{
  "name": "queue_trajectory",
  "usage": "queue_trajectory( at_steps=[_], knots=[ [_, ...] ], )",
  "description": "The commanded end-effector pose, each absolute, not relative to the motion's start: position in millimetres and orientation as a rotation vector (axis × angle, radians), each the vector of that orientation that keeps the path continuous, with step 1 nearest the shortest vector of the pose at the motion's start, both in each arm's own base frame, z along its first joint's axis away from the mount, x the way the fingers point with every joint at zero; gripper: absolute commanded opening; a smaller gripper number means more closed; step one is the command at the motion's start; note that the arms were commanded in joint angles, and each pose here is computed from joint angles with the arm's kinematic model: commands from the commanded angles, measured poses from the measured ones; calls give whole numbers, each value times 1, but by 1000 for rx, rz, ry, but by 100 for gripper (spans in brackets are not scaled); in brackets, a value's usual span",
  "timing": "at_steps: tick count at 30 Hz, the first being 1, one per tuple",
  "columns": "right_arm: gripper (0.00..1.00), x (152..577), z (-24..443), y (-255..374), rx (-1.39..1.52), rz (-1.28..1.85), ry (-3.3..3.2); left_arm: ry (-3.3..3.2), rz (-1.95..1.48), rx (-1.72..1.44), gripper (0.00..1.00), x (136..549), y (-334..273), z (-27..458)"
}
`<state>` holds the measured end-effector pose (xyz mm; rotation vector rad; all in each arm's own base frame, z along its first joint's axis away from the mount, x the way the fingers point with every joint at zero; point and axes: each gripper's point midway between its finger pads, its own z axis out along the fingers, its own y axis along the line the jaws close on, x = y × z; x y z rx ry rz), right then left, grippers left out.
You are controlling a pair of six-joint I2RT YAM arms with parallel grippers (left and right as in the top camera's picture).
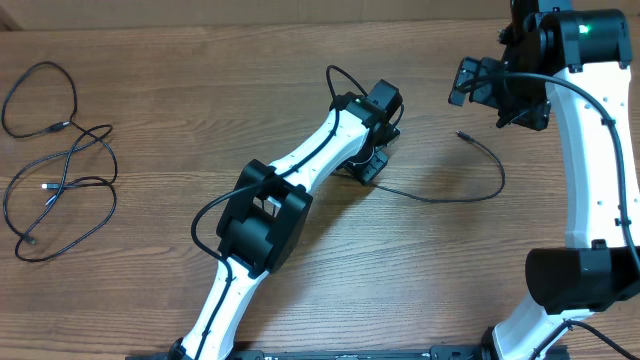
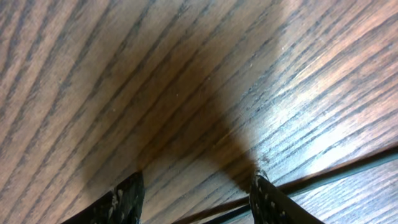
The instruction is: Untangle cables
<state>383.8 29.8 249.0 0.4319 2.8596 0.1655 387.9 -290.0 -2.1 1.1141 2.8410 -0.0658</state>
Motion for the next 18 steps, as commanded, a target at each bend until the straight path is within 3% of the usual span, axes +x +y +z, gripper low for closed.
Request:
queue_trajectory(
  at_steps=[1, 10, 18],
  knots=[
    [100, 389, 249, 8, 508, 140, 2826, 3046, -104, 1228, 56, 341, -269, -68],
    [100, 393, 252, -51, 675, 157, 2755, 2908, -401, 1464, 61, 331, -296, -50],
    [100, 388, 252, -70, 761, 210, 2734, 2740, -511, 1707, 80, 323, -303, -39]
  ],
)
